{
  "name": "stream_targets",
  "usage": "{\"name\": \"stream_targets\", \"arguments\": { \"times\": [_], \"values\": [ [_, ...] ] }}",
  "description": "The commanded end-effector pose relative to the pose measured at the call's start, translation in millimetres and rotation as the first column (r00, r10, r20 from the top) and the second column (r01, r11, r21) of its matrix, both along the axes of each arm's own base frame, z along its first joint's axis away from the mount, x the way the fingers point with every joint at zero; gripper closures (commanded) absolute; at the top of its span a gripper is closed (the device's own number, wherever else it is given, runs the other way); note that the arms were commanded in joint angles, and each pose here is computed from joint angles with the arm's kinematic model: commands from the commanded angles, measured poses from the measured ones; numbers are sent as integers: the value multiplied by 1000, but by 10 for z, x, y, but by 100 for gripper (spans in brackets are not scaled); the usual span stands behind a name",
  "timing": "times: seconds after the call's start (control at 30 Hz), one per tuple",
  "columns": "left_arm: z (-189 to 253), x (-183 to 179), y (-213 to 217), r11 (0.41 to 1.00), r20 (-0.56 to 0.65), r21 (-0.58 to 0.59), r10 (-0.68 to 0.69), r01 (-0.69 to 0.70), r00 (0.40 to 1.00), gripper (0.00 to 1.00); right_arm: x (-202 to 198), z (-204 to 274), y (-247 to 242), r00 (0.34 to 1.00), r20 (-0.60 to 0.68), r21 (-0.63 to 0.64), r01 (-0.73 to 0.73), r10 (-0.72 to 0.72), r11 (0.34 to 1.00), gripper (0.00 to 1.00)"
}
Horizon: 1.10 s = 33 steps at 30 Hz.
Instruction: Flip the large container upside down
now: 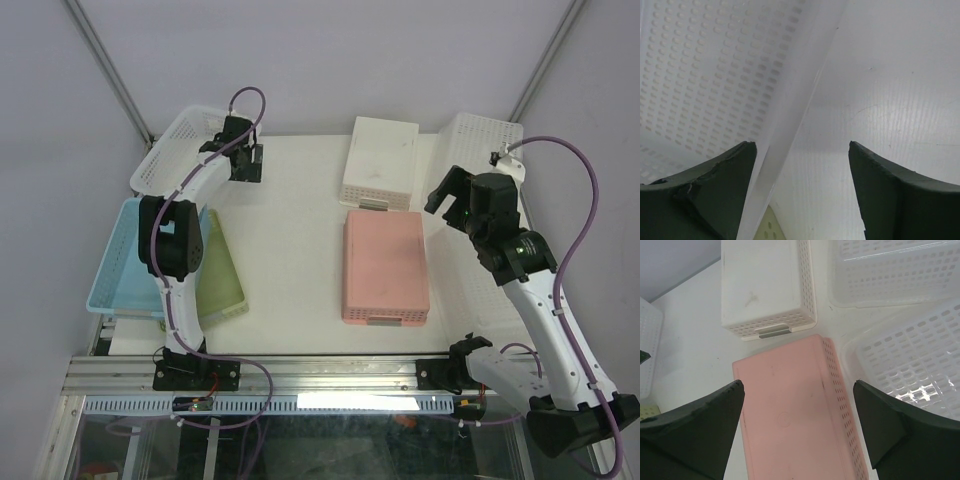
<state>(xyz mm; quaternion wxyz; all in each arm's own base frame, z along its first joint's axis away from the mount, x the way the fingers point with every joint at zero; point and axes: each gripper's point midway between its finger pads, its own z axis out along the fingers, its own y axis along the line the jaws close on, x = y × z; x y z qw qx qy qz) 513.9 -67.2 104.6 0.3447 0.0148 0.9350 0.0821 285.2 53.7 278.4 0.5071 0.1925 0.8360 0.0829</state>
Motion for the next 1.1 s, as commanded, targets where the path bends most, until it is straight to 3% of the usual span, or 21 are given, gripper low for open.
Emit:
{"name": "stream_targets", "arguments": {
  "times": [0.0, 0.13, 0.23, 0.4, 0.63, 0.67, 0.9, 1.07],
  "values": [
    [394, 252, -213, 991, 116, -73, -103, 112, 988, 29, 55, 171, -9, 999, 50, -4, -3, 3, 1000, 6],
    [346, 163, -462, 963, 99, -173, -193, 207, 976, 52, 45, 136, -23, 999, 43, -7, 3, -3, 1000, 6],
    [311, 80, -689, 937, 87, -200, -273, 285, 958, 63, 41, 101, -24, 999, 36, -4, 5, -5, 1000, 6],
    [369, -49, -1048, 903, 92, -213, -363, 374, 927, 70, 50, 97, -2, 999, 33, 9, 2, -3, 1000, 6],
    [882, -180, -1359, 832, 185, -372, -368, 412, 911, 100, 12, 112, -43, 999, 37, 4, 17, -17, 1000, 6],
    [1010, -203, -1401, 816, 207, -401, -362, 416, 909, 100, 6, 113, -44, 999, 36, 4, 17, -17, 1000, 6],
    [1999, -432, -1792, 604, 371, -628, -323, 491, 871, 100, -5, 117, -46, 999, 40, 14, 21, -21, 1000, 6],
    [2502, -616, -1943, 352, 458, -751, -333, 559, 824, 100, -30, 119, -51, 999, 39, 17, 22, -23, 1000, 6]
  ]
}}
